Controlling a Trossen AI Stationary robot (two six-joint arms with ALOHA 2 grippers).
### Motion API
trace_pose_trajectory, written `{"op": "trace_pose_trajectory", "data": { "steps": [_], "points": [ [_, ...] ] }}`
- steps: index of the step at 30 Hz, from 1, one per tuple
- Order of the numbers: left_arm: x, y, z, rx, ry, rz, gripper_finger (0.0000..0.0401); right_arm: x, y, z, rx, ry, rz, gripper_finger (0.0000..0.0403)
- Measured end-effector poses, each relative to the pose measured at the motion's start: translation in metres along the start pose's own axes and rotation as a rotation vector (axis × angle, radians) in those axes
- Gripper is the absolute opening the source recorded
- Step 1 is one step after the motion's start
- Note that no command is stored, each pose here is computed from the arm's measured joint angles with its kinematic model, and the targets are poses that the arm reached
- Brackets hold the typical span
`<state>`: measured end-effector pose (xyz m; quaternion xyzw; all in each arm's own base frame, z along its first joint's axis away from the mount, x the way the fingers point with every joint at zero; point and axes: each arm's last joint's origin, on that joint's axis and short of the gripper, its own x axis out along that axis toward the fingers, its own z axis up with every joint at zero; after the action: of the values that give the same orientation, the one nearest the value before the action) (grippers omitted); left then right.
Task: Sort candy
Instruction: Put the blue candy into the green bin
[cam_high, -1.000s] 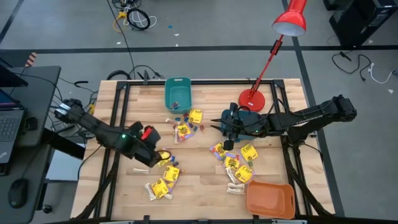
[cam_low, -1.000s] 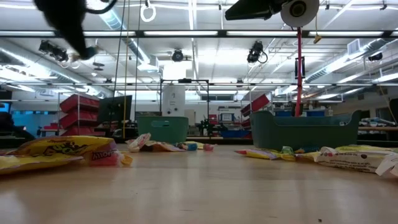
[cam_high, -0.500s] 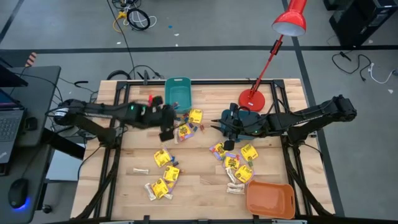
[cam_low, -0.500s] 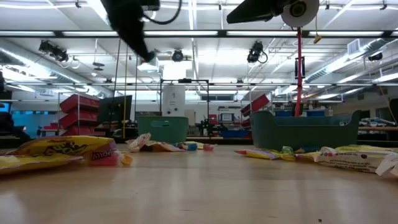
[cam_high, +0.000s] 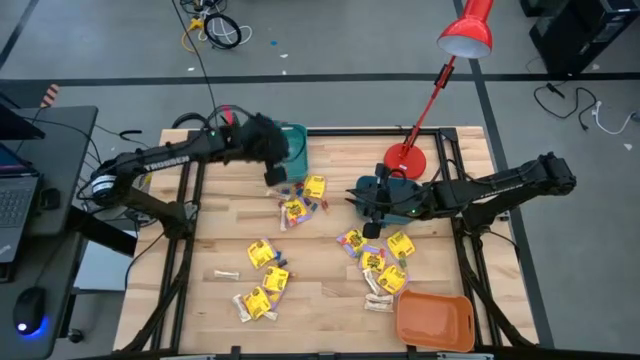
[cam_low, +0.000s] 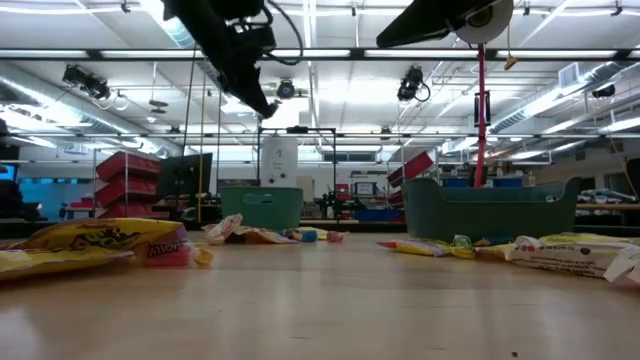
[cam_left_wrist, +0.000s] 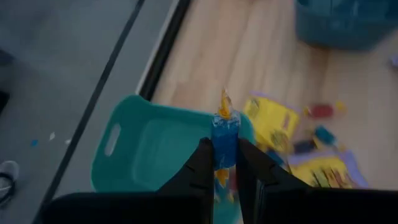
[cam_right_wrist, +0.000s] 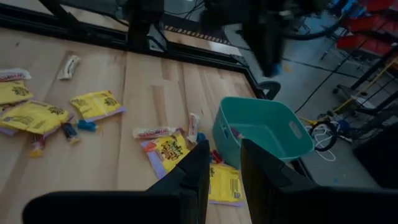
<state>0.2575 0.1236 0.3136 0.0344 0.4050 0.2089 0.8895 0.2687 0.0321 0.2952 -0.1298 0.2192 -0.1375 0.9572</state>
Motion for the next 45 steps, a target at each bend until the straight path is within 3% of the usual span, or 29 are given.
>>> {"op": "trace_pose_trajectory", "data": {
  "steps": [9,15,21,31,45],
  "points": [
    [0.053,0.057,-0.020,-0.143,0.086,0.015,0.0035,0.000,0.000,-0.002,0.027,0.003,0.000,0.0077],
    [0.097,0.070,-0.040,-0.211,0.204,0.011,0.0035,0.002,0.001,-0.007,0.032,0.019,0.002,0.0077],
    [0.120,0.075,-0.053,-0.235,0.271,0.006,0.0035,0.002,0.001,-0.008,0.040,0.021,0.001,0.0077],
    [0.133,0.074,-0.060,-0.250,0.324,0.024,0.0038,0.002,0.001,-0.008,0.040,0.021,0.000,0.0077],
    [0.132,0.075,-0.061,-0.269,0.339,0.080,0.0087,0.002,0.001,-0.008,0.042,0.021,0.000,0.0077]
  ]
}}
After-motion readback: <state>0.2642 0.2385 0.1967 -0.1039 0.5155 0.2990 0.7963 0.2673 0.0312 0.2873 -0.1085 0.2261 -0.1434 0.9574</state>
